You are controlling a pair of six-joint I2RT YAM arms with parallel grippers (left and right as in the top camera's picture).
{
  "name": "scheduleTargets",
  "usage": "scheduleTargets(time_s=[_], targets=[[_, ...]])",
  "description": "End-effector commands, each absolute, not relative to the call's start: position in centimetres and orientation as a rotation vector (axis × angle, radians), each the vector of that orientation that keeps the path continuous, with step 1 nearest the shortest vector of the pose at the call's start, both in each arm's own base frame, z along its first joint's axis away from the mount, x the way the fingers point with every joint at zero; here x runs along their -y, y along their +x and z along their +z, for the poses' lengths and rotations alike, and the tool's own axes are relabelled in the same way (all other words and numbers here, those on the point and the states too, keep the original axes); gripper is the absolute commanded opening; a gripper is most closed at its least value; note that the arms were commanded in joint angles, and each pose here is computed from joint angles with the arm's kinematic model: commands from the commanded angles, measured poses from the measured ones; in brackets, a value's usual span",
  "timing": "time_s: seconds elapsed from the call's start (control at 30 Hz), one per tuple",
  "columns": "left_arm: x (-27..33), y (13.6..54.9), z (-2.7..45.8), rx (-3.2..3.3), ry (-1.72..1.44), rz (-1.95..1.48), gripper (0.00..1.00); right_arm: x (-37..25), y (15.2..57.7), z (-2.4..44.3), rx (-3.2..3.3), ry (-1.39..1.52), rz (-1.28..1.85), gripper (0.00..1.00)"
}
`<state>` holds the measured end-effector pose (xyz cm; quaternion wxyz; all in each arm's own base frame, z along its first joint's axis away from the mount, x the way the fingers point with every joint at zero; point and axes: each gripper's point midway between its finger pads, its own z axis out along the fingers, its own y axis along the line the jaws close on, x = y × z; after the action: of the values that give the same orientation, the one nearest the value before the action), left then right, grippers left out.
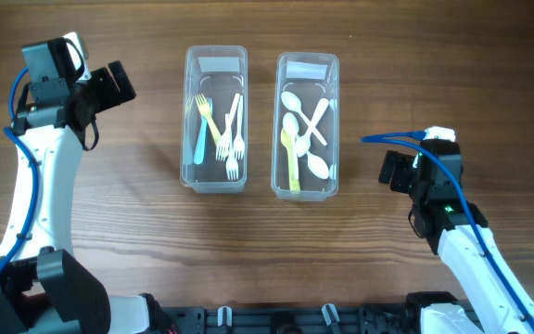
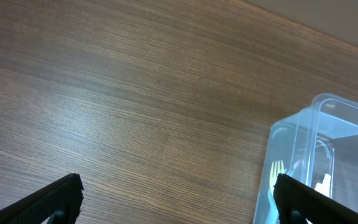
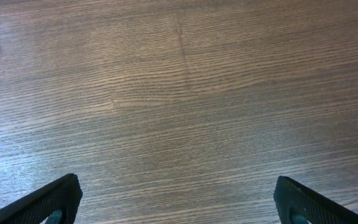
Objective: Pack container
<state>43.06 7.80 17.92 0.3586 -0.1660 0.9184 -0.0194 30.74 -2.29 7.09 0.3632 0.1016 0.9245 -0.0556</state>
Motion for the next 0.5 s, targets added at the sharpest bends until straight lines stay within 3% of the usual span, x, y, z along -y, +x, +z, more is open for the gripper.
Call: scheduleTargets(time_s=[0.0,0.3,0.4,0.47], targets=[[-8.1,42.9,19.0,-2.340,-0.442,-0.045,1.00,2.3,30.8,7.2,-2.373,0.278,-0.142,1.00],[-8.1,42.9,19.0,-2.340,-0.442,-0.045,1.00,2.3,30.9,7.8,-2.354,0.278,-0.138,1.00],[-8.1,42.9,19.0,-2.340,-0.442,-0.045,1.00,2.3,31.0,12.5,-2.193,0.281,-0.103,1.00],[-8.1,42.9,19.0,-2.340,-0.442,-0.045,1.00,2.3,30.3,18.1,-2.002,0.283,-0.064,1.00]])
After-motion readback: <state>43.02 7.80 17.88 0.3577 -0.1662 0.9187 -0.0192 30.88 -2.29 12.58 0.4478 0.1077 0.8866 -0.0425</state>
